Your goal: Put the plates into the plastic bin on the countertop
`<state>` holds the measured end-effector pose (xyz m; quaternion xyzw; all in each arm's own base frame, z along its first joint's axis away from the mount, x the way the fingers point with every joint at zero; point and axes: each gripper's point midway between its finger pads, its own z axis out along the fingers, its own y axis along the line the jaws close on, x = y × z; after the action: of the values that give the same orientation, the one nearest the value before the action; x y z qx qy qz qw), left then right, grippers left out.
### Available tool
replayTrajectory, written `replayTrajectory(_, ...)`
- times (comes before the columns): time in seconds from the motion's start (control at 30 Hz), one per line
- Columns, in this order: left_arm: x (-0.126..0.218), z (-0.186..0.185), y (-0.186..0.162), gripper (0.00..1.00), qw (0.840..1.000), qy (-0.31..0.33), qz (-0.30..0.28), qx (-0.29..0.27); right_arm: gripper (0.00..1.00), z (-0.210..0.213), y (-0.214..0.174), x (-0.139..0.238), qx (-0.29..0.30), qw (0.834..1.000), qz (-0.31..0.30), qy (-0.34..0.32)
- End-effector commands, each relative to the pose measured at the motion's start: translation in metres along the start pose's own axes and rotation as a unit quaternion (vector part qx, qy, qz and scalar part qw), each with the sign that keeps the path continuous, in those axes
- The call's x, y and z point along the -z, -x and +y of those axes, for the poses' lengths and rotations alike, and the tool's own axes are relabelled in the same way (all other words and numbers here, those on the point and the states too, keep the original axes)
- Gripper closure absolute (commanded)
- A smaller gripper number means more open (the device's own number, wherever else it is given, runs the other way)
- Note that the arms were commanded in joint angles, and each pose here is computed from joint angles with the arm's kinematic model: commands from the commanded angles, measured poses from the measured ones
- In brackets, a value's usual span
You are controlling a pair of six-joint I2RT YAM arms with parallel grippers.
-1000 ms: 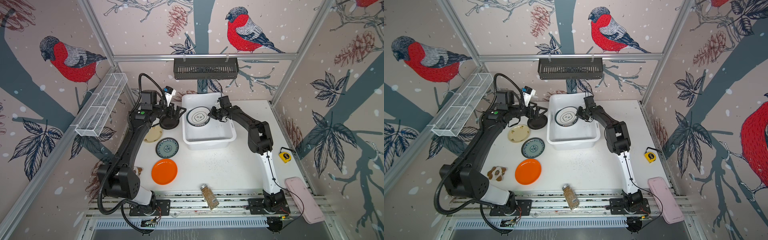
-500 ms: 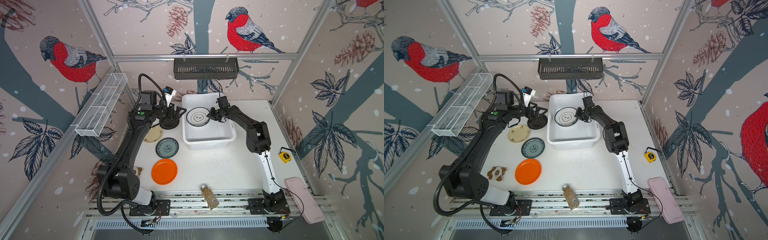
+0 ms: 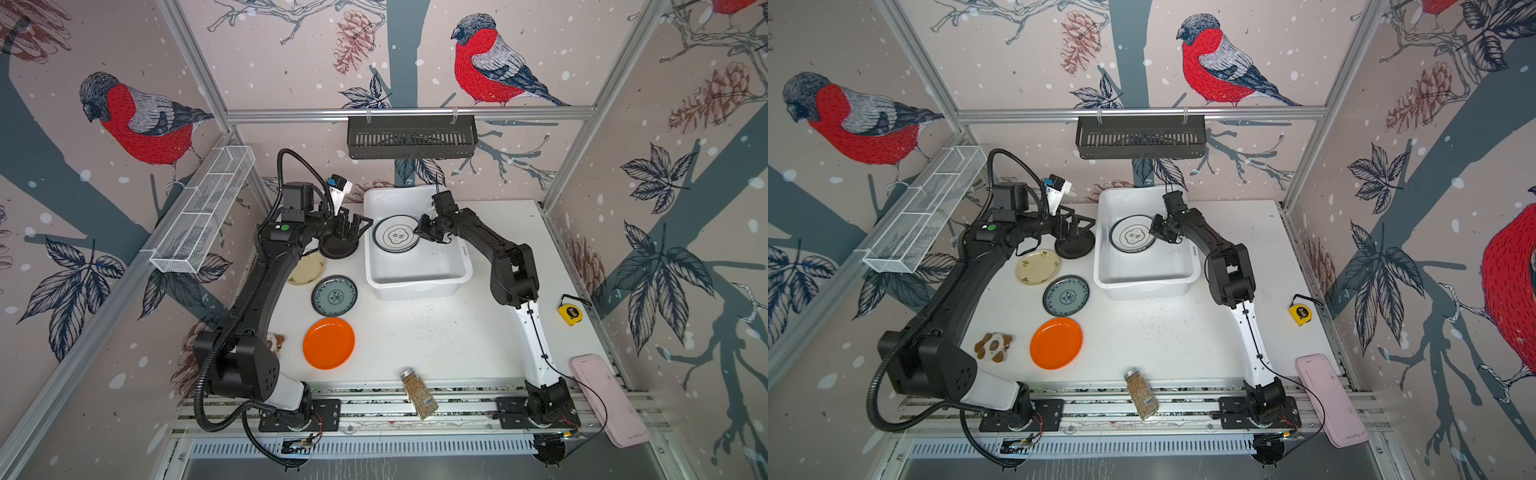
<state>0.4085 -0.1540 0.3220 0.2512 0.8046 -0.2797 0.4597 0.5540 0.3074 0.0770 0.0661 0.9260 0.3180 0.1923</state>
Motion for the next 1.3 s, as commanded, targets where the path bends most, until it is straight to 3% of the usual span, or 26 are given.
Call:
replayTrajectory(0.0, 0.004, -0.001, 0.004, 0.03, 1.0, 0.002, -0.007, -0.018, 0.71, -0.002, 0.0, 0.0, 0.006, 1.0, 0.003, -0.009)
replayTrajectory(0.8, 0.0, 0.01, 0.003, 0.02, 1.0, 0.026, -0.005, -0.013, 0.67, -0.004, 0.003, 0.007, 0.018, 0.999, 0.006, -0.035)
replayTrajectory(1.07, -0.002, 0.034, -0.005, 0.03, 0.997, 0.074, 0.005, 0.019, 0.68, 0.036, 0.026, 0.05, 0.058, 0.997, -0.049, -0.011)
replayTrajectory(1.27, 0.008, 0.072, -0.026, 0.03, 0.989, 0.111, 0.011, 0.094, 0.68, 0.07, 0.03, 0.099, 0.108, 0.99, -0.094, 0.005)
